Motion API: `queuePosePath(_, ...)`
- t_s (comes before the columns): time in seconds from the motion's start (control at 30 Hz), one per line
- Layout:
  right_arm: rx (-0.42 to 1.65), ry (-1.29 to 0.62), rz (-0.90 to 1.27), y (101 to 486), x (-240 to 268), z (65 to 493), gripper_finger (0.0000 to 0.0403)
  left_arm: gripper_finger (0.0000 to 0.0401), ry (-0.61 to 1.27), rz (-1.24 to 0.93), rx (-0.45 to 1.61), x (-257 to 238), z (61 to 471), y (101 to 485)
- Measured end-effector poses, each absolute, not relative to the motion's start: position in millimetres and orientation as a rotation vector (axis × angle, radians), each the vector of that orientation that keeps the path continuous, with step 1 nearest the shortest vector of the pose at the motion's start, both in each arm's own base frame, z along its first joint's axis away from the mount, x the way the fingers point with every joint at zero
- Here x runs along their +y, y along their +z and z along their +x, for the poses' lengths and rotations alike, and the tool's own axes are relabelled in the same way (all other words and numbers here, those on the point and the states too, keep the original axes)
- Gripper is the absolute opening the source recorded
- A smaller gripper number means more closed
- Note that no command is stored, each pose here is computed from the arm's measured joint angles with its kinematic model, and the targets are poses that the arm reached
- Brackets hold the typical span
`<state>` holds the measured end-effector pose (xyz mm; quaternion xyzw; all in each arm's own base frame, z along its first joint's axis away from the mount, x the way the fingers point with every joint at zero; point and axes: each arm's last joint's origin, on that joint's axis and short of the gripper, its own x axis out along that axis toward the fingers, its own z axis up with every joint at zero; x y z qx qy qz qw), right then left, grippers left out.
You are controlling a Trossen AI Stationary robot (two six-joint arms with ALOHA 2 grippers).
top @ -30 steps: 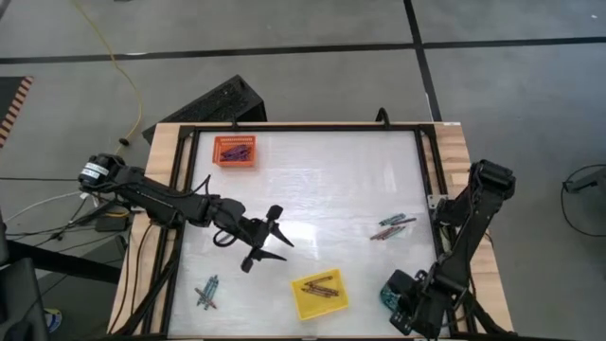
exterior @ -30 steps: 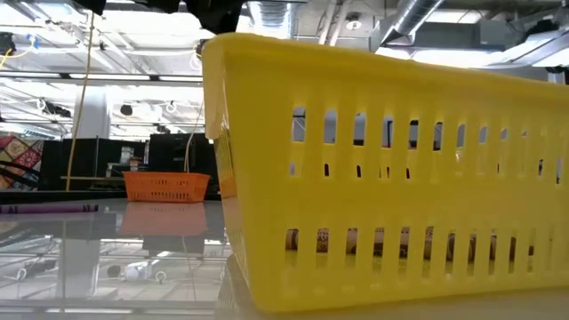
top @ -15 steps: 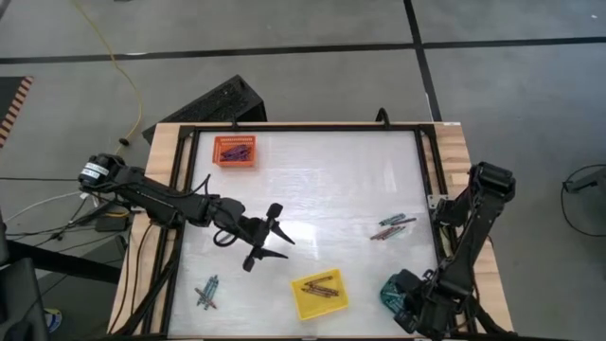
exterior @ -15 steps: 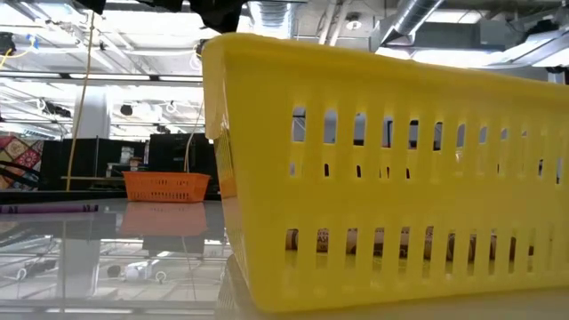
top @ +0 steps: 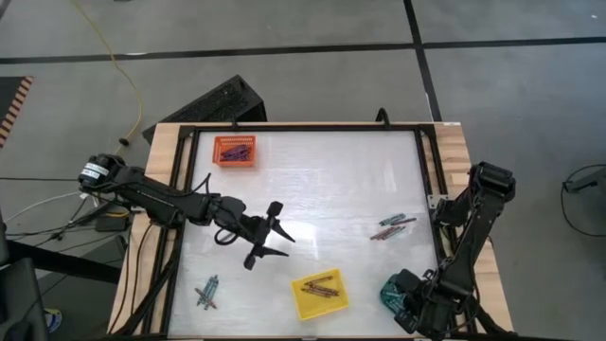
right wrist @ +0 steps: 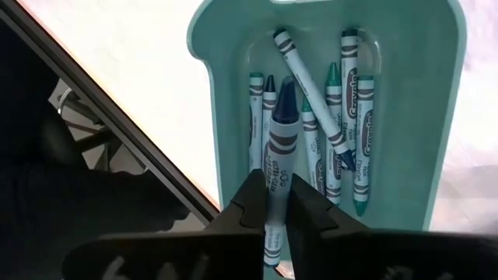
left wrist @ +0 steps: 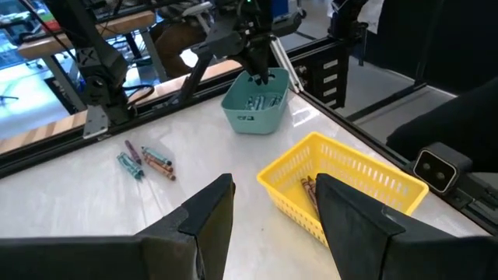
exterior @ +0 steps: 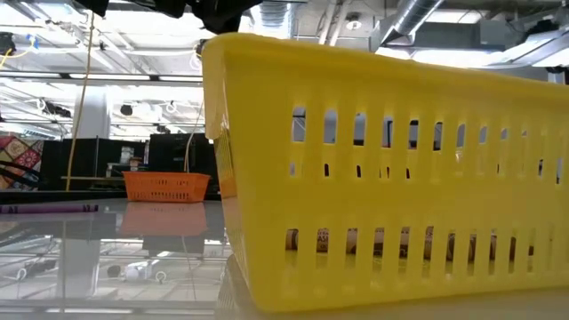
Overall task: Sort crayons
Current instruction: Put the blue crayon into the green bin
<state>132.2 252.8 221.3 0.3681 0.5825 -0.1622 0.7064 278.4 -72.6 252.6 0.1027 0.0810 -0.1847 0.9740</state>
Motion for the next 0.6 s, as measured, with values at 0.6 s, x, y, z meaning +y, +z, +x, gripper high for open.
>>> queuePosePath(0.6, 1.294, -0.360, 0.815, 221.2, 252.7, 132.2, 0.0054, 0.0171, -0.373, 0.199, 0.171, -72.6, 278.3, 252.0)
